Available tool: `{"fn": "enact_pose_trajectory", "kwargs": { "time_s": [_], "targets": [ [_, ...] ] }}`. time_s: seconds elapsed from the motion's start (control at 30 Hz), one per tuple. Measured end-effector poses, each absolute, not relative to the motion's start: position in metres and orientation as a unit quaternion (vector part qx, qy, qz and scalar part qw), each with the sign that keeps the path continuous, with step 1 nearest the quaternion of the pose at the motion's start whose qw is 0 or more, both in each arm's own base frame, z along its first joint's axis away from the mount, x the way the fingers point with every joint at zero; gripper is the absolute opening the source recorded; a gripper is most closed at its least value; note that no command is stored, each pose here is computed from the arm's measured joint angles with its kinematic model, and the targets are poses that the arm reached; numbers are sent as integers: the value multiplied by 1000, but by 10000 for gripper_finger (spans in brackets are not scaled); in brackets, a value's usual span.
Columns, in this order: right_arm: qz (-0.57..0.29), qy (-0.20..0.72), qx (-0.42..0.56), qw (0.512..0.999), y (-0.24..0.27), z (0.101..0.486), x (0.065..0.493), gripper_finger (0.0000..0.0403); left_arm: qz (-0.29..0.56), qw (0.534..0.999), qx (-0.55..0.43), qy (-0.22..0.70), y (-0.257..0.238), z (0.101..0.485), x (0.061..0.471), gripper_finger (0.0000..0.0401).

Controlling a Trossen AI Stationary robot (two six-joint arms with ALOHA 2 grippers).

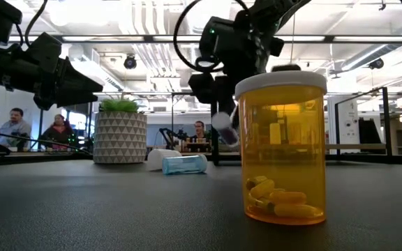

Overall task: Pick and place medicine bottles onto shelf by color
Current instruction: Put the right blue pill bottle on the shelf aligned with the other blue pill bottle

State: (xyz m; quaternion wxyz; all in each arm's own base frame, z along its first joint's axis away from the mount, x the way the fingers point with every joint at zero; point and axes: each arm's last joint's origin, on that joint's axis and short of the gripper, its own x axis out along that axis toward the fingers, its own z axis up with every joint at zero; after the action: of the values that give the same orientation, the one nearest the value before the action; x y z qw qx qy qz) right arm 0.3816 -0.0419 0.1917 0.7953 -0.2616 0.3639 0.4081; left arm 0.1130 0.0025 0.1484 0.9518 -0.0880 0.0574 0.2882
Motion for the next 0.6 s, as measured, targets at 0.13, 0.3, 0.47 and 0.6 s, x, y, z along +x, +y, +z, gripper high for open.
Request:
{"fn": "enact_pose_trajectory", "kwargs": {
  "time_s": [0.13, 0.3, 0.47, 0.6],
  "targets": [
    [417, 319, -196, 828, -52, 204, 380, 74, 288, 952, -88, 58, 3, 148, 113, 270],
    [424, 301, -144, 842, -58, 208, 370, 74, 288, 952, -88, 57, 3, 148, 113, 270],
    [403, 275, -145, 861, -55, 215, 356, 70, 288, 952, -88, 57, 3, 148, 113, 270],
    [369, 240, -157, 884, -53, 220, 340, 66, 288, 952, -88, 57, 3, 149, 113, 270]
  ]
}}
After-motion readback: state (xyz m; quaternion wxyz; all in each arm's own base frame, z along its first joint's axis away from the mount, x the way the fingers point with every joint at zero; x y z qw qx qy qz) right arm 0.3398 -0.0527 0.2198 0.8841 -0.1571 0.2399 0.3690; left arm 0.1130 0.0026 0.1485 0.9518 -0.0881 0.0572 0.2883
